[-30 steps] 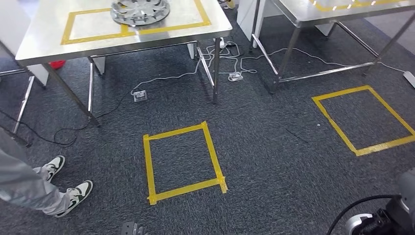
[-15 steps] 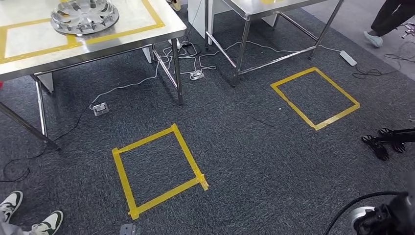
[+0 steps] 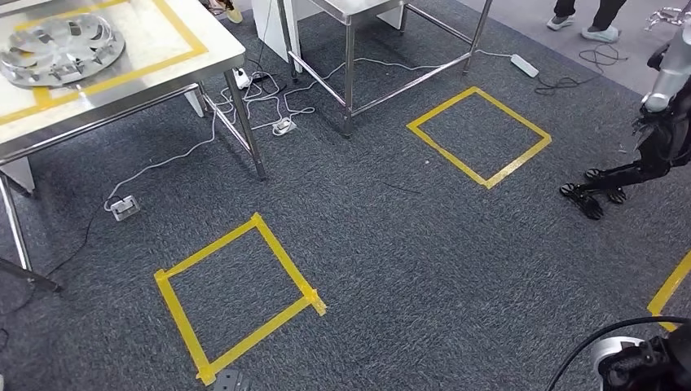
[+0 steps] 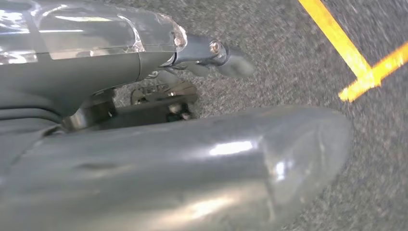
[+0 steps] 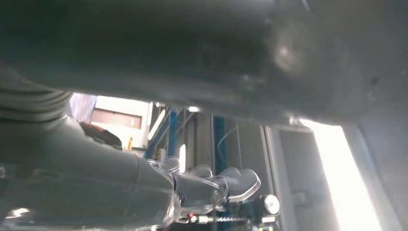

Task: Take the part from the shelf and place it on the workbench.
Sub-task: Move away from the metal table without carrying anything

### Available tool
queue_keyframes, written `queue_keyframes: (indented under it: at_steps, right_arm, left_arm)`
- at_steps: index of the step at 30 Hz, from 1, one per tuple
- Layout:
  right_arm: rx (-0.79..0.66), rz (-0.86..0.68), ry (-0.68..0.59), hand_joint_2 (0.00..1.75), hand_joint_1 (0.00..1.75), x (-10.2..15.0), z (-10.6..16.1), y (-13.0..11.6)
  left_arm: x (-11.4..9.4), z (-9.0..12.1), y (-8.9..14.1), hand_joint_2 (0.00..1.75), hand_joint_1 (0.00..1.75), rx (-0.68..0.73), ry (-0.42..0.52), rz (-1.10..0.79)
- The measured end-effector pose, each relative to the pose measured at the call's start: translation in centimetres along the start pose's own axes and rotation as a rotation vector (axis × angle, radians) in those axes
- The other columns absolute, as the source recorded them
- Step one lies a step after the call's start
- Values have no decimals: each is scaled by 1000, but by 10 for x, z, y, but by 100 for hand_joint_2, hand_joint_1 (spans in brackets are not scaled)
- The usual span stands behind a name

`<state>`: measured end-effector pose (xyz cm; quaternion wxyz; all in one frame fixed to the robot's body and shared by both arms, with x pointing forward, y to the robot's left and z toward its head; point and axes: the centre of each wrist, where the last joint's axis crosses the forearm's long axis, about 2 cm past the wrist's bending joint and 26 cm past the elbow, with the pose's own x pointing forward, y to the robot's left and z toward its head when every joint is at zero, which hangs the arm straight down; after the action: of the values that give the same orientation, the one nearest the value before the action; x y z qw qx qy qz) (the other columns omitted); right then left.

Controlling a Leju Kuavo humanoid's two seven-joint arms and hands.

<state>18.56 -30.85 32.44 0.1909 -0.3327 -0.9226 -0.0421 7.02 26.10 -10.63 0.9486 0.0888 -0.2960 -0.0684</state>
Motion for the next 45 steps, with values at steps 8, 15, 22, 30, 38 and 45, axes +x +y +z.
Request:
queue_keyframes:
  at_steps: [8,15,22,30,38,45]
  right_arm:
    - [-4,-25,20,0,0,0,0,0]
    - [-11,-44,41,0,0,-3,-2,-3]
    - [-11,-31,40,0,0,-5,-4,-6]
    - [-14,-27,39,0,0,-7,-5,-8]
    - [6,-76,51,0,0,-6,11,-9]
    - [20,-113,117,0,0,-4,26,-10]
  left_arm:
    - [-3,1,1,0,0,-6,-17,-13]
    - [-3,2,0,0,0,-28,-10,-27]
    - [-3,2,-3,0,0,-42,7,-42]
    - [0,1,-3,0,0,-7,35,-90]
    - [-5,0,10,0,0,27,61,-104]
    - [-7,-3,26,0,0,88,32,-98]
